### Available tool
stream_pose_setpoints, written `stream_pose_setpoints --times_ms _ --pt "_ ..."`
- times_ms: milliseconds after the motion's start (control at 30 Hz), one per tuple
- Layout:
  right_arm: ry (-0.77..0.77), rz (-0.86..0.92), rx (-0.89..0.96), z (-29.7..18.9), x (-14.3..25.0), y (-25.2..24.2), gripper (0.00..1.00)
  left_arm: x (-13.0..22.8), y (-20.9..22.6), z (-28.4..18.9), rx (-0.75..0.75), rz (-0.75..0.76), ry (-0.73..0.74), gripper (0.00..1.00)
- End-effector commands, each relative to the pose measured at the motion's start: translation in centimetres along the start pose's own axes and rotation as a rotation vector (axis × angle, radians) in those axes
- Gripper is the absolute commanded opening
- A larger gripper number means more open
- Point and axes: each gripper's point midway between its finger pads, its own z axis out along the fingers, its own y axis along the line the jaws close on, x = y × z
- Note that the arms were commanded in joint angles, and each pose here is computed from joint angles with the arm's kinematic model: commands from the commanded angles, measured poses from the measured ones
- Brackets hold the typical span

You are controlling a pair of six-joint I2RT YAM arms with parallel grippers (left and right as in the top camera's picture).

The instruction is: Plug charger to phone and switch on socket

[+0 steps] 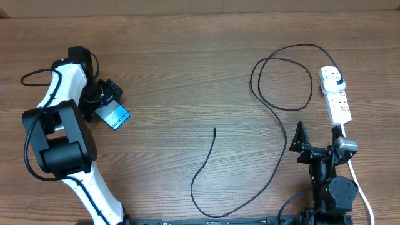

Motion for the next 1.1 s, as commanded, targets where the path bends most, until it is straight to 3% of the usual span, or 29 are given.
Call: stream_pose_setpoints --times_ms 0,1067 --pt "0.001 -0.005 -0.004 0.0 0.3 0.1 1.0 0.2 0.1 0.3 0.008 0.013 0.017 1.0" --pt "0.001 -0.005 -0.004 0.0 0.3 0.1 1.0 0.3 -0.1 2.4 0.012 0.011 0.045 1.0"
